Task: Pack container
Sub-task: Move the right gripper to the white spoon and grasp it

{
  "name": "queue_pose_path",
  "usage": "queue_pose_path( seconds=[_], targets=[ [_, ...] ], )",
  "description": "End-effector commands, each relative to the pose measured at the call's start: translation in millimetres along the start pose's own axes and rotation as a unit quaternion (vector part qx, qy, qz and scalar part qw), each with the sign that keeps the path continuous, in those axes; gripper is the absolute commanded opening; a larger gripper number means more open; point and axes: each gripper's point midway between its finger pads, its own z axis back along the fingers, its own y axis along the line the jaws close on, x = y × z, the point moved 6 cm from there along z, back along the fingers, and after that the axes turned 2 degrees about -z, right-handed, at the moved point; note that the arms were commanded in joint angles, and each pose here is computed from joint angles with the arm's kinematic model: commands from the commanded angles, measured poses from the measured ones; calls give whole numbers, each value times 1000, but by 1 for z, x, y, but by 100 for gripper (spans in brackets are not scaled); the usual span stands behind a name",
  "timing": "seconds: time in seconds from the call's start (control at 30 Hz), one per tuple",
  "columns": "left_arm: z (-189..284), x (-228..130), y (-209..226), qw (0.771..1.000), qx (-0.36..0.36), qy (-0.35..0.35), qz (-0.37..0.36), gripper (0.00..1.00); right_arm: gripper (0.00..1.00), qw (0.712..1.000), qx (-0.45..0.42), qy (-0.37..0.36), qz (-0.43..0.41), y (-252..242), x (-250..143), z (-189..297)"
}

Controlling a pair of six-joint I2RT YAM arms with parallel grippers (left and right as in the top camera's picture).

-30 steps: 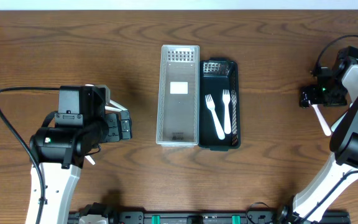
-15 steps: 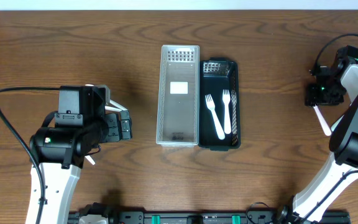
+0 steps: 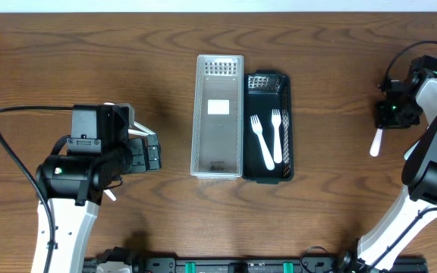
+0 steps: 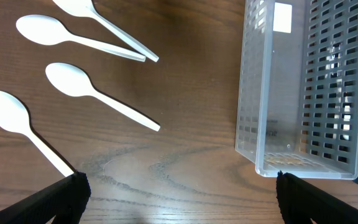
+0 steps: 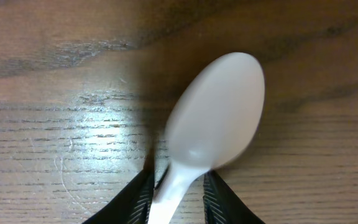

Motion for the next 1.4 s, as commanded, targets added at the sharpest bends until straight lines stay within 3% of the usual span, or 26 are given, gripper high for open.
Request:
queue_pose_path(
  seconds=[0.0, 0.47, 0.57, 0.67, 0.73, 0.8, 1.1, 1.37],
  targets=[
    [4, 3, 1, 1000, 4, -8, -7, 98, 28, 1000, 6, 18, 0, 7, -2, -17],
    [4, 3, 1, 1000, 4, -8, -7, 98, 29, 1000, 6, 17, -1, 6, -2, -17],
    [4, 3, 1, 1000, 4, -8, -7, 98, 33, 1000, 3, 9, -26, 5, 1, -17],
    [4, 3, 1, 1000, 4, -7, -7, 98, 44, 999, -2, -7, -53, 3, 7, -17],
    [4, 2, 1, 1000, 5, -5, -6, 98, 65, 998, -4, -18, -66, 2, 11, -17],
    [4, 1, 1, 1000, 5, -3, -6, 98, 69, 997, -7, -28, -74, 1, 14, -17],
    [4, 1, 1, 1000, 5, -2, -6, 98, 65, 991, -10, -53, -124, 0, 24, -16],
    [4, 0, 2, 1000, 5, 1, -6, 98, 49, 991, -9, -53, -125, 3, 25, -16]
  ],
)
